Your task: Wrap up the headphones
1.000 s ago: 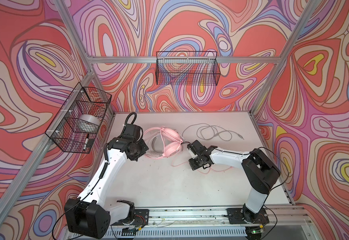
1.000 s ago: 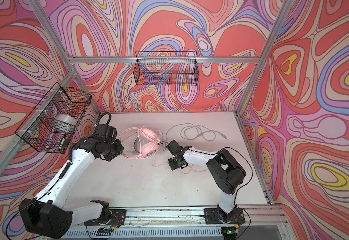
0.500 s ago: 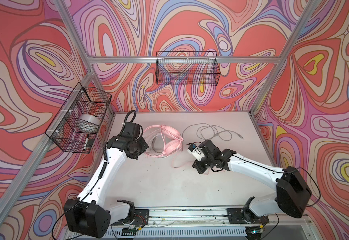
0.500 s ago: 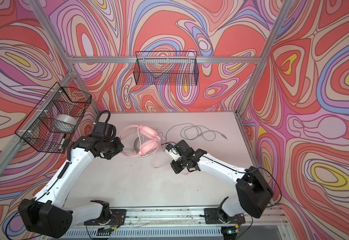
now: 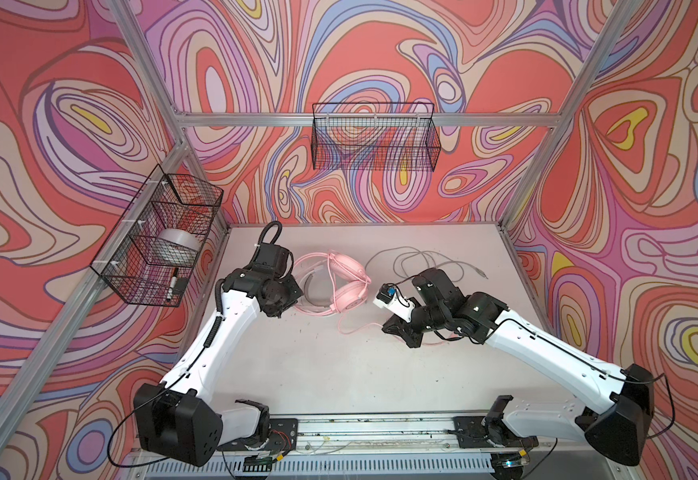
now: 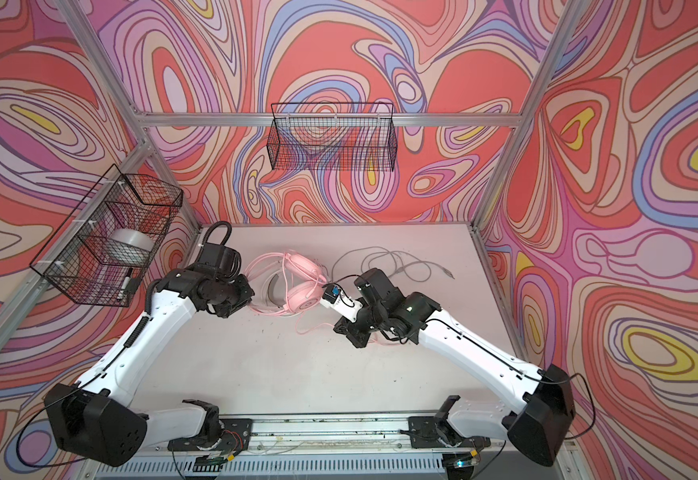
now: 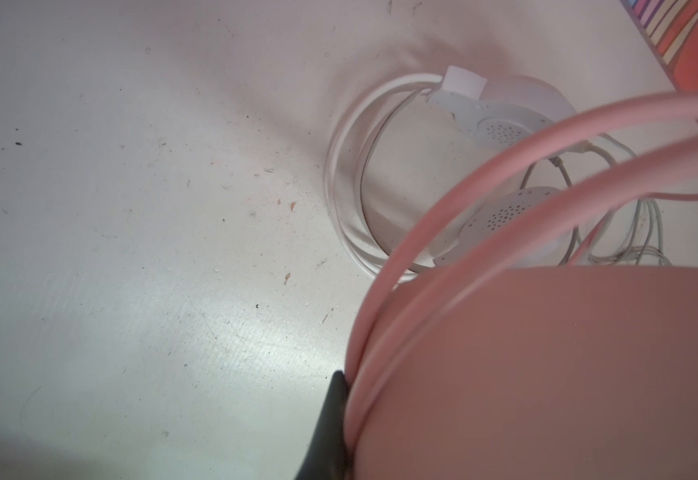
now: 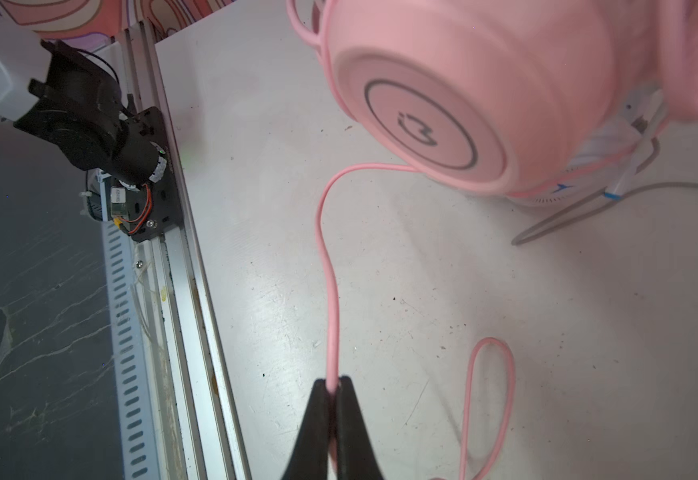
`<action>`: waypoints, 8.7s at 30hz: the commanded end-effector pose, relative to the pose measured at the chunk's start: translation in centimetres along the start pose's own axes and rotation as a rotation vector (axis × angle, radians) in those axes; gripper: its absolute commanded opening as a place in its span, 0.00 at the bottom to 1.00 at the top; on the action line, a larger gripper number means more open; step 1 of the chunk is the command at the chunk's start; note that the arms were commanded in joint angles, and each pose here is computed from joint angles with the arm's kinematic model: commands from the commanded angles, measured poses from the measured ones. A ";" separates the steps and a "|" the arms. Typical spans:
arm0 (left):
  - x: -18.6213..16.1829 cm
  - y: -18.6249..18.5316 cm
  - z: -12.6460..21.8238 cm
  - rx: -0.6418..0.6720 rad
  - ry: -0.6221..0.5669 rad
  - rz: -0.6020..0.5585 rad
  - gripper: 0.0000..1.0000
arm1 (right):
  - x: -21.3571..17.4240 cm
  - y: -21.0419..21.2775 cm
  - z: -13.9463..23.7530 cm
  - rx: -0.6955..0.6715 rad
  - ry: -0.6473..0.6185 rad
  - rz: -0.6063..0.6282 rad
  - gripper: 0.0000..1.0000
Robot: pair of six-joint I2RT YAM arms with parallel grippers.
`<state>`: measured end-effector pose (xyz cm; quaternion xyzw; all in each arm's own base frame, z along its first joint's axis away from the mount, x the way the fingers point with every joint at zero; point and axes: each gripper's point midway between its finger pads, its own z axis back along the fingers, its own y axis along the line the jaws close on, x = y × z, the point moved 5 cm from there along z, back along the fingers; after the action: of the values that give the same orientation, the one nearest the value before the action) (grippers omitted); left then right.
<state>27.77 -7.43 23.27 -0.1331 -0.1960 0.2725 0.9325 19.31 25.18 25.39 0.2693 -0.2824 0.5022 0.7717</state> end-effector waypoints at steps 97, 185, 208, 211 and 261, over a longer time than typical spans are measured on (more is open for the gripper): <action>-8.1 -1.8 3.0 -0.170 0.278 -0.556 0.00 | -3.1 -23.3 -4.6 -0.420 0.214 -0.587 0.00; -7.9 -2.7 1.5 -0.197 0.291 -0.444 0.00 | -19.6 -16.0 -6.4 -0.581 0.515 -1.013 0.26; -3.6 -5.0 4.6 -0.191 0.080 -0.266 0.00 | -11.4 -10.3 0.5 -0.386 0.233 -0.821 0.00; -2.4 -5.7 6.1 -0.205 0.013 -0.234 0.00 | -9.4 -9.1 2.3 -0.361 0.135 -0.773 0.00; -3.0 -4.6 0.9 0.006 0.062 -0.218 0.00 | 8.0 2.6 4.2 0.004 -0.098 0.094 0.00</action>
<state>27.37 -12.29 24.34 -0.1055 -0.1756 0.1776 0.9625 17.71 27.46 33.54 0.2994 -0.3046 0.5266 0.7350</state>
